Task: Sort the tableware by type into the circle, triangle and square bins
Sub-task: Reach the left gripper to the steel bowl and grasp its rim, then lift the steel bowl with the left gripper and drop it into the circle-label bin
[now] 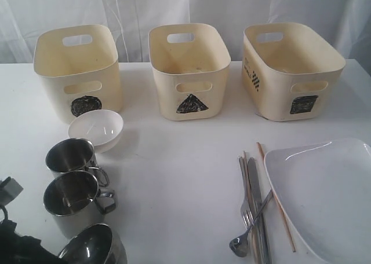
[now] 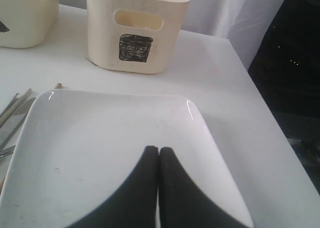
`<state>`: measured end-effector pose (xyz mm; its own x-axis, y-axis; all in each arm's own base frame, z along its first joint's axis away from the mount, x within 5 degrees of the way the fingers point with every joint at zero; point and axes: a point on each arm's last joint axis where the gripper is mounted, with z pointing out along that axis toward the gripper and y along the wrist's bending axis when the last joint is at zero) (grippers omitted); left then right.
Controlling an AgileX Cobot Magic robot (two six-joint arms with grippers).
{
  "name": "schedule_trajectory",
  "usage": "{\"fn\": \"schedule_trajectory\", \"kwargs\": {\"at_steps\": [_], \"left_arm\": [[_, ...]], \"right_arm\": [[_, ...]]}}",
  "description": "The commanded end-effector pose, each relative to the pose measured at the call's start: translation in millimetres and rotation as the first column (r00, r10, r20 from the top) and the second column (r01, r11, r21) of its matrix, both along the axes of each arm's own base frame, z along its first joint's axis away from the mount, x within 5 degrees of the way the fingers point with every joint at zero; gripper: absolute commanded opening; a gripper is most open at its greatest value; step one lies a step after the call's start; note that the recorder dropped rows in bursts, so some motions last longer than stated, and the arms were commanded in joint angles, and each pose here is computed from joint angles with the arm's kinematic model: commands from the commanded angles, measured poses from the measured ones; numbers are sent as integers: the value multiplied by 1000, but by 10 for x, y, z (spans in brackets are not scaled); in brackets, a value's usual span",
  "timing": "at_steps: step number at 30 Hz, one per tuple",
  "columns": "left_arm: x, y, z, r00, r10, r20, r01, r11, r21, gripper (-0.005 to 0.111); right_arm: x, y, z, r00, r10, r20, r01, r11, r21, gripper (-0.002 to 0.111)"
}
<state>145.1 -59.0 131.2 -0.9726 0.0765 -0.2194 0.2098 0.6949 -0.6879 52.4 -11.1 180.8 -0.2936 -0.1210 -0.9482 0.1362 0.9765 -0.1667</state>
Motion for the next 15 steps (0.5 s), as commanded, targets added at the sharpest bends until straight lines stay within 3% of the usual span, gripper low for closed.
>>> {"fn": "schedule_trajectory", "kwargs": {"at_steps": [1,7,8,9,11,15], "left_arm": [[-57,-104,122,998,-34,-46,25,984,-179,0],[-114,-225,385,993,-107,-45,73,876,-477,0],[-77,-242,460,997,-74,-8,57,835,-548,0],[-24,-244,487,1000,-20,20,28,821,-570,0],[204,-209,621,975,214,54,-126,739,-662,0],[760,-47,1099,910,297,289,-36,750,-660,0]], "right_arm": [[-2,-3,11,1000,-3,11,3,1000,-10,0],[-2,-3,11,1000,-3,11,3,1000,-10,0],[-2,-3,11,1000,-3,11,3,1000,-10,0],[-2,-3,11,1000,-3,11,3,1000,-10,0],[-2,-3,11,1000,-3,11,3,1000,-10,0],[-2,-3,11,1000,-3,11,3,1000,-10,0]]}}
